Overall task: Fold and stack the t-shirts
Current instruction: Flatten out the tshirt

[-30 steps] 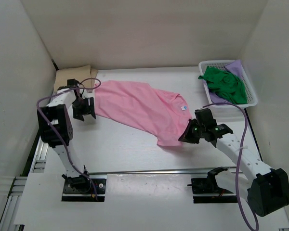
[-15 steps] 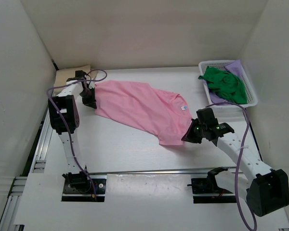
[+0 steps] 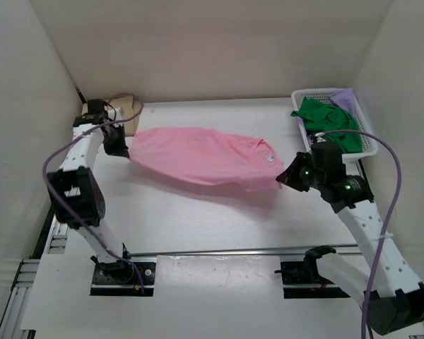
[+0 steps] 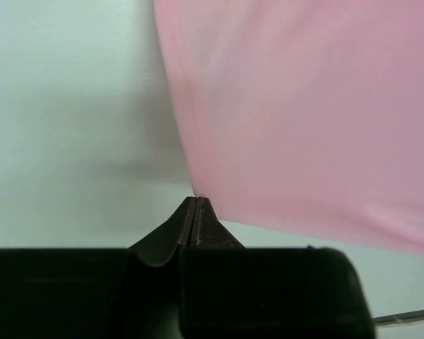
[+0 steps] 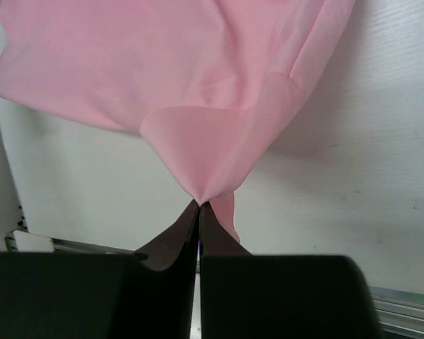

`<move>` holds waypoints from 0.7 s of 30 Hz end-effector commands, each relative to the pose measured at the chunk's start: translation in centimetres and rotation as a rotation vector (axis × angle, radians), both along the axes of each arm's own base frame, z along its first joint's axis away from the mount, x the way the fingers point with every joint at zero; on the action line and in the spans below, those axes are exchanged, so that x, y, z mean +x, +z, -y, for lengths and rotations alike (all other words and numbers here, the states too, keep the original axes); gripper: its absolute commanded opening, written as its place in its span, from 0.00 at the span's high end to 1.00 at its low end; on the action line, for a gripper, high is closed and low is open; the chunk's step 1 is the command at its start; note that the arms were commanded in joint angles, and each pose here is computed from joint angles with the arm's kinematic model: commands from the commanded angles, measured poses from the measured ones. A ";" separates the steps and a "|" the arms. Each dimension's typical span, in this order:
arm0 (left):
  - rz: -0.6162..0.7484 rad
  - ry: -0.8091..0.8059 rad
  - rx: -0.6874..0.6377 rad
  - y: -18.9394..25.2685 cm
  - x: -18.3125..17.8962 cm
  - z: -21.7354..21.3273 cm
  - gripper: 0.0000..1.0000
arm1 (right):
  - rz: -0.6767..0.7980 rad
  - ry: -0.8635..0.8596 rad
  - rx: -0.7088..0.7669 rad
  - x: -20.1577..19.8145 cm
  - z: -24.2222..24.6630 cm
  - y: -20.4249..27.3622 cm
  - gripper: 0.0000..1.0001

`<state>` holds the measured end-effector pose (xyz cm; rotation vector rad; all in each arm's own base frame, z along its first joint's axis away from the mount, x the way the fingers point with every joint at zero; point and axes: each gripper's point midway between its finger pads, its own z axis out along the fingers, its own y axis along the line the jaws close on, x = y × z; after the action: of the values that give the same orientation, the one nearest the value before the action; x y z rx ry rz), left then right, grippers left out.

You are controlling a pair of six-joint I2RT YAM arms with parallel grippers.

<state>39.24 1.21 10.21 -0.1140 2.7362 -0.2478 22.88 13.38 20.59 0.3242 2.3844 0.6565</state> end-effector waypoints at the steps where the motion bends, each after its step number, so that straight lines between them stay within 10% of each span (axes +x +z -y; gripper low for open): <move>1: 0.221 0.001 0.037 10.1 -1.8 0.2 0.90 | 0.161 0.041 0.042 -1.0 0.1 5.7 1.00; 10: 0.472 -0.020 0.047 21.5 -1.8 0.9 0.90 | 0.393 0.016 0.052 -2.4 1.7 14.1 1.00; 21: 0.127 -0.078 0.128 4.9 12.7 3.2 0.86 | 0.070 -0.008 -0.066 4.9 0.6 1.8 1.00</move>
<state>50.27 -1.14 18.71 0.0217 2.5323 -0.1710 25.37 13.04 25.13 0.2633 2.2909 0.6217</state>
